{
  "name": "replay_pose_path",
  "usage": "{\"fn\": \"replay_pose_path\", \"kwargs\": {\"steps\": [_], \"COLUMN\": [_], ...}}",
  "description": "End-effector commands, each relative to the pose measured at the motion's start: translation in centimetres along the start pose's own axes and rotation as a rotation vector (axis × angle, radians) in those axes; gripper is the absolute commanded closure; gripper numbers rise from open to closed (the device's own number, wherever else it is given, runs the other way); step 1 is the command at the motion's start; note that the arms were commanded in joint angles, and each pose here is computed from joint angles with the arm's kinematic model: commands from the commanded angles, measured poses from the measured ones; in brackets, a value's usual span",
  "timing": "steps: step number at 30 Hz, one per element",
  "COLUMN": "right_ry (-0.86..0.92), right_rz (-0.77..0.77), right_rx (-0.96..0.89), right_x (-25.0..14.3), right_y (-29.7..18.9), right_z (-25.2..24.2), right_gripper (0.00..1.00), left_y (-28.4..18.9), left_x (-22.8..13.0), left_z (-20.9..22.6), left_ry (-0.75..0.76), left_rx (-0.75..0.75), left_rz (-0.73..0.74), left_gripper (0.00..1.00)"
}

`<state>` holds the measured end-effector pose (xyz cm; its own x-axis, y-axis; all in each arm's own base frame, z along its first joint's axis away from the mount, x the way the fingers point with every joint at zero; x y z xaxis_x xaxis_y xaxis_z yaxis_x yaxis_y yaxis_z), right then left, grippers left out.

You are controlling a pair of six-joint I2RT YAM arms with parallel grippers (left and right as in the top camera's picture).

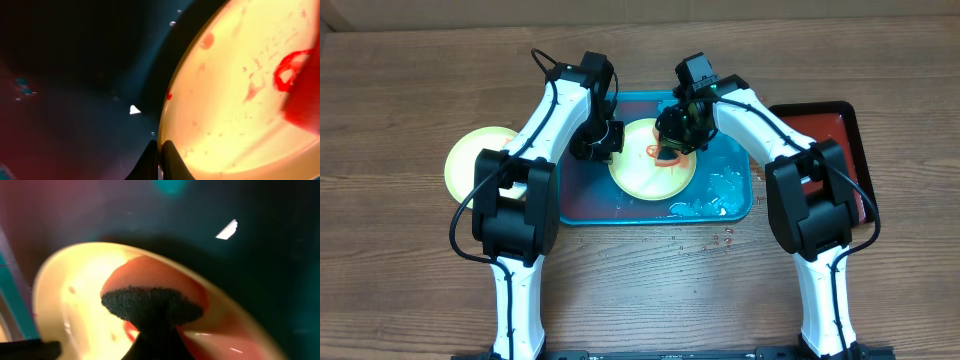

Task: Clean dirty plates on tray and stack at the side
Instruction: 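Scrub the second yellow plate with the sponge while left gripper holds it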

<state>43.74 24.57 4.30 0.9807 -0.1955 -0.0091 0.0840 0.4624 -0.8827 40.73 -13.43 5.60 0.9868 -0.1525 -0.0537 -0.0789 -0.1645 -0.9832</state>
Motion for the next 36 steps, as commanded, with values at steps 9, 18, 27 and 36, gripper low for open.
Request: {"fn": "replay_pose_path", "kwargs": {"steps": [9,18,27,36], "right_ry": [-0.133,-0.081,0.000,-0.076], "right_rz": [0.253,0.226,0.003,0.052], "right_rx": [0.090,-0.235,-0.593,-0.211], "right_x": [-7.6,-5.9,-0.4,-0.1], "right_y": [5.4,1.4,-4.5,1.9], "right_z": [4.0,-1.1,-6.9,-1.6], "right_gripper": [0.96,0.96,0.96,0.96], "left_y": [-0.3,-0.4,-0.6,-0.6], "left_x": [0.4,0.5,0.7,0.7], "left_z": [-2.0,-1.9,-0.7,-0.6], "left_ry": [0.045,0.043,0.016,0.014], "left_rx": [-0.128,-0.125,-0.126,-0.127], "left_rz": [-0.005,-0.009,-0.015,-0.015], "left_gripper": [0.96,0.96,0.96,0.96]}}
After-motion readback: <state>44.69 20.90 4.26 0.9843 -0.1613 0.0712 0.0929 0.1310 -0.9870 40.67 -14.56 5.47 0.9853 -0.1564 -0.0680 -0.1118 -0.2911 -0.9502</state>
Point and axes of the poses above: each gripper's point midway between its finger pads, its own y axis out along the fingers, its own z axis along the line the jaws close on, x = y × z, the point moved 3 cm from there along -y, back along the fingers, and after that the axes turned 5 degrees about y, right-handed, at the moved point
